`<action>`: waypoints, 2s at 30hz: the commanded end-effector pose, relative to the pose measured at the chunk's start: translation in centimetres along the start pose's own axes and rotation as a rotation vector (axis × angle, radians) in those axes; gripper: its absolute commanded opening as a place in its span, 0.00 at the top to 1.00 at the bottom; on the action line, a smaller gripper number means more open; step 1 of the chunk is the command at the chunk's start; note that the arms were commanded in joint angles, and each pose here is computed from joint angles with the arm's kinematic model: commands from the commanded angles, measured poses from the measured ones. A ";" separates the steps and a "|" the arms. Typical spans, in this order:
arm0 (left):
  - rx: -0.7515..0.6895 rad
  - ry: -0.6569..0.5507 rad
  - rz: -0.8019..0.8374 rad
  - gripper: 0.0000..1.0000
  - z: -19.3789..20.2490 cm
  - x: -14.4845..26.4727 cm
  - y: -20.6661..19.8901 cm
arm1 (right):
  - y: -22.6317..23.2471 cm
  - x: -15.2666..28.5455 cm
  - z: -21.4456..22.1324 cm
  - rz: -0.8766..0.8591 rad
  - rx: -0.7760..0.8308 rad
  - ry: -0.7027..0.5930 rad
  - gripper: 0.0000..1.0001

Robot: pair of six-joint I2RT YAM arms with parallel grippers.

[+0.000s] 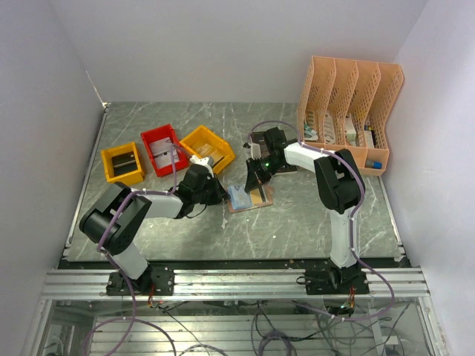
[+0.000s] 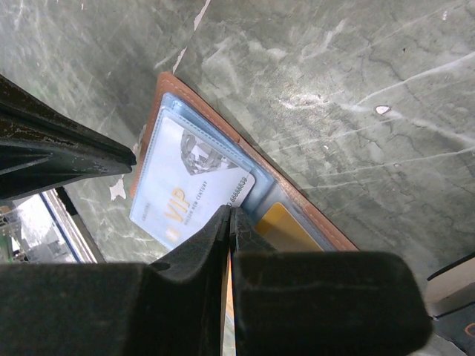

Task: Put the credit cards into the card holder
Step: Turn over the card slot in the card holder.

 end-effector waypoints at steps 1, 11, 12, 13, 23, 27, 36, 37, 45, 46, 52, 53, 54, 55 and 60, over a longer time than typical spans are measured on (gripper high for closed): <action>-0.017 -0.026 0.018 0.90 -0.9 -0.3 -0.6 | -1.1 -0.5 0.4 0.046 0.000 0.028 0.97; -0.011 -0.015 0.045 0.92 -0.8 -0.7 -0.9 | -0.9 -0.5 0.3 0.032 0.004 0.025 0.97; -0.011 -0.014 0.048 0.92 -0.8 -0.7 -0.9 | -0.9 -0.5 0.3 0.031 0.004 0.025 0.97; -0.011 -0.011 0.049 0.92 -0.8 -0.8 -0.9 | -0.8 -0.5 0.3 0.031 0.005 0.025 0.97; -0.011 -0.010 0.064 0.93 -0.8 -0.9 -1.2 | -0.9 -0.6 0.4 0.027 -0.003 0.030 0.96; -0.012 -0.010 0.069 0.93 -0.8 -1.0 -1.3 | -0.9 -0.6 0.4 0.026 -0.004 0.030 0.96; -0.033 -0.044 -0.009 0.93 -1.3 0.4 -0.9 | -0.9 -0.7 0.4 0.020 -0.006 0.031 0.96; -0.032 -0.046 -0.005 0.93 -1.4 0.5 -1.0 | -0.9 -0.7 0.5 0.020 -0.005 0.032 0.96; 0.005 -0.047 0.093 0.76 -1.4 0.1 -2.1 | -0.9 -0.7 0.4 0.021 -0.007 0.030 0.96; 0.009 -0.043 0.098 0.73 -1.3 -0.1 -2.1 | -0.9 -0.7 0.4 0.020 -0.007 0.031 0.96; 0.019 -0.035 0.113 0.68 -1.2 -0.5 -2.3 | -1.0 -0.8 0.5 0.016 -0.010 0.035 0.96; 0.018 -0.032 0.112 0.68 -1.2 -0.6 -2.2 | -1.0 -0.8 0.5 0.016 -0.010 0.035 0.96; 0.021 -0.029 0.111 0.67 -1.1 -0.7 -2.2 | -1.0 -0.8 0.5 0.016 -0.010 0.035 0.96; 0.024 -0.025 0.109 0.67 -1.0 -0.8 -2.1 | -1.0 -0.8 0.5 0.016 -0.009 0.034 0.96; 0.031 -0.016 0.089 0.64 -0.7 -1.0 -1.7 | -0.9 -0.8 0.5 0.014 -0.008 0.034 0.96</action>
Point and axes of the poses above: each gripper's point midway between its finger pads, its own x axis back along the fingers, its own y axis along the line the jaws close on, z = x × y, the point moved 6 cm from there along x, back along the fingers, and after that the axes turned 2 degrees about -x, right-handed, at the moved point
